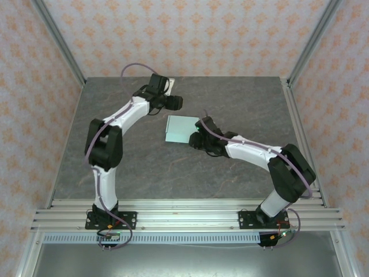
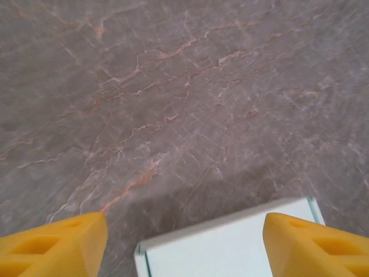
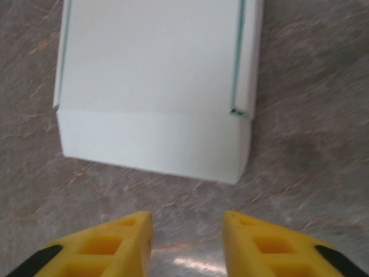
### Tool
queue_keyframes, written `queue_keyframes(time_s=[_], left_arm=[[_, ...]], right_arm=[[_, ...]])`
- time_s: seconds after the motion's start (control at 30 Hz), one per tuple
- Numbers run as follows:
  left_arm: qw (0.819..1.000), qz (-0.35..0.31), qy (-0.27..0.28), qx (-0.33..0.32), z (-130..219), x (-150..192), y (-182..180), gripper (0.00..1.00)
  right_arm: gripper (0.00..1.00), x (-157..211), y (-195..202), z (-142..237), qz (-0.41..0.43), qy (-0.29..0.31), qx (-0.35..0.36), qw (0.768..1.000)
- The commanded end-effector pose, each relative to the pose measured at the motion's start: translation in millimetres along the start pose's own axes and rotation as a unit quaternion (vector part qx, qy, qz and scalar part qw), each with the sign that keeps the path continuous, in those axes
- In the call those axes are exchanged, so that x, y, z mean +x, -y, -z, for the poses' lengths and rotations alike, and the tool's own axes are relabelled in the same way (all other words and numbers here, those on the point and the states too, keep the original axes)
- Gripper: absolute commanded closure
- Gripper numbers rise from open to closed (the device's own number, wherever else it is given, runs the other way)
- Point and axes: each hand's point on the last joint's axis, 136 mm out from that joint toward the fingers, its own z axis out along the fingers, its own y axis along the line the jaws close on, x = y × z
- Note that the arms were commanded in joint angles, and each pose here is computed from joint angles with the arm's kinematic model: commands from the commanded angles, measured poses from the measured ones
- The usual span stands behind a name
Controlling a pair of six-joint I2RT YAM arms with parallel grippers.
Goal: Fold the paper box
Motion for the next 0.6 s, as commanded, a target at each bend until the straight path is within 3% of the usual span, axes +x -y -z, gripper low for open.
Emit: queue_keyframes(time_s=[0.0,0.17,0.57], left_arm=[[0.998,0.014,-0.061,0.006,-27,19,2,0.33],[0.996,0.016,-0.084,0.033,-51,17,11,0.41],[0.987,-0.004,-0.155,0.037,-84,47,11,0.54]], right_arm=[[0.69,-2,-9,2,-0.018,0.014,0.005,1.0],[0.74,6,-19,-14,-0.008,-0.004,0.006,1.0],[0.77,20,-30,-35,0.015,-0.046,0.023,0.999]])
